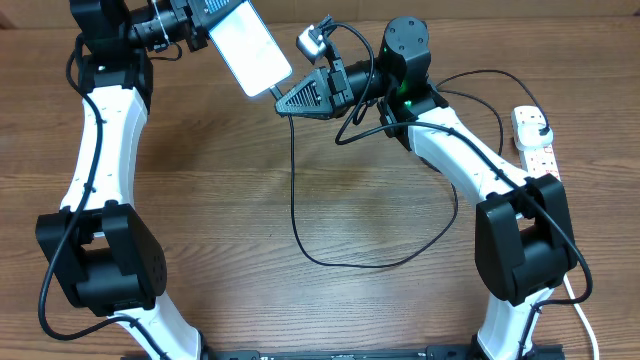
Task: Plug charger to phone and switch on socket
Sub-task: 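Push the connector into the phone's port held by the left gripper, then open the right gripper and withdraw it from the plugged cable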
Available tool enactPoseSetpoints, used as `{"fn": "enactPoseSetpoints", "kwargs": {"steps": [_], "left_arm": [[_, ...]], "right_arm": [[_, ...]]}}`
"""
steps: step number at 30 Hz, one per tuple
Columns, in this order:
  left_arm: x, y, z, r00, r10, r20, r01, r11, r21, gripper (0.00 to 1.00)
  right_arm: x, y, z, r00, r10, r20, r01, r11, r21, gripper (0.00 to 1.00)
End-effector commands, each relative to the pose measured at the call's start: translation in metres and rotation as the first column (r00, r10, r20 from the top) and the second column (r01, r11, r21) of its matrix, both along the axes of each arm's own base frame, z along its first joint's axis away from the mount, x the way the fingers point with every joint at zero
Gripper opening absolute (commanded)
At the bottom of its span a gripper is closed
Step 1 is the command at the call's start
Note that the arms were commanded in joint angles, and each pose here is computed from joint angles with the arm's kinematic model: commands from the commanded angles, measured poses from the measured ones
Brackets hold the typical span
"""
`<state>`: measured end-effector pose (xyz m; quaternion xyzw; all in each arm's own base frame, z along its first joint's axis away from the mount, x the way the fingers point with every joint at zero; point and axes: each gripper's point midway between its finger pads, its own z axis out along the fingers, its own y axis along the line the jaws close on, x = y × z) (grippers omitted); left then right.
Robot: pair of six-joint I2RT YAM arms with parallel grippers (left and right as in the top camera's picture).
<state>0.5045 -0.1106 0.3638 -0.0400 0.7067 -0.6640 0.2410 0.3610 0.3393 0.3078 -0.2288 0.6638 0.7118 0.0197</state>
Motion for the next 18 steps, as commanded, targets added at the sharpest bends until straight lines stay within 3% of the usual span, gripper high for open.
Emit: {"fn": "enactPoseSetpoints", "kwargs": {"steps": [1, 18], "left_arm": [[-0.017, -0.016, 0.014, 0.995, -0.083, 0.063, 0.082, 0.996, 0.016, 0.04], [-0.027, -0.032, 0.014, 0.984, -0.149, 0.098, 0.146, 0.989, 0.033, 0.04]], "right_arm": [[0.005, 0.002, 0.022, 0.997, -0.064, 0.034, 0.063, 0.998, 0.029, 0.04], [0.006, 0.002, 0.022, 0.997, -0.075, 0.034, 0.074, 0.997, 0.032, 0.04]]}}
